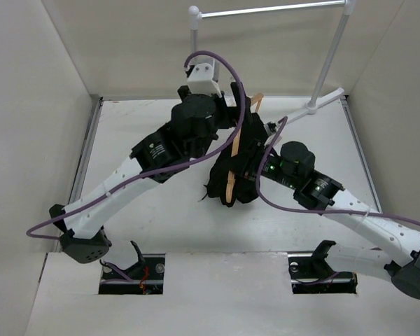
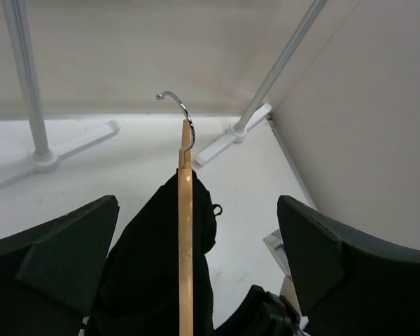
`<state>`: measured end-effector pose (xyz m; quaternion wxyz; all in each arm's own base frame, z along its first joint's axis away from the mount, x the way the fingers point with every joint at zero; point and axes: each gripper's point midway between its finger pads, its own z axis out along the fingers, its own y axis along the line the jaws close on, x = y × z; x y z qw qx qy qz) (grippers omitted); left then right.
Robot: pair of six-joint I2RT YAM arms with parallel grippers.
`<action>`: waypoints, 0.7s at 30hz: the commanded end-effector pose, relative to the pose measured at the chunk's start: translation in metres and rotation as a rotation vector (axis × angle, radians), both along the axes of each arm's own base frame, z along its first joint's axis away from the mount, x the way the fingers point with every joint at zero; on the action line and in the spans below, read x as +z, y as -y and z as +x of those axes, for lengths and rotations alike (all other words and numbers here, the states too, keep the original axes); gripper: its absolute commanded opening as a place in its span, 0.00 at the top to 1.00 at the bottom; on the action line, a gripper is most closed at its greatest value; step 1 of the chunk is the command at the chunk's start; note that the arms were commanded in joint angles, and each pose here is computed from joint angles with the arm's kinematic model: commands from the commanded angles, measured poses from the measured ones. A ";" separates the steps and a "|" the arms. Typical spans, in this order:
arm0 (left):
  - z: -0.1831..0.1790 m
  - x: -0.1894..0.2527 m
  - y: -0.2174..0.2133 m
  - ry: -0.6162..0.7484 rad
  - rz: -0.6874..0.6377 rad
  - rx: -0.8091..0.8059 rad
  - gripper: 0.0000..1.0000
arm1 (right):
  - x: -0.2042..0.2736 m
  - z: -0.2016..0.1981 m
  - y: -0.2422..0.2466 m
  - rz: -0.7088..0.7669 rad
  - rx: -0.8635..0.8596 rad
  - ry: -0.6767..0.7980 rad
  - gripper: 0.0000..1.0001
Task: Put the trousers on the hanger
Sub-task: Place the hanger at the clothesline.
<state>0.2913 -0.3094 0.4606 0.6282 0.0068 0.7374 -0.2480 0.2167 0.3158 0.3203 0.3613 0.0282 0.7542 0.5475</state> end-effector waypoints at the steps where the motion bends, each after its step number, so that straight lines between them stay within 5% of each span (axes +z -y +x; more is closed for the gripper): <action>1: -0.018 0.059 -0.021 0.125 -0.133 -0.026 0.00 | 0.089 0.005 0.012 0.191 -0.007 0.215 0.90; 9: -0.038 0.083 -0.064 0.194 -0.151 0.012 0.00 | 0.135 0.046 0.029 0.216 -0.066 0.299 0.90; 21: -0.053 -0.095 -0.138 -0.079 -0.049 0.176 0.00 | 0.191 0.162 0.066 0.239 -0.232 0.367 0.90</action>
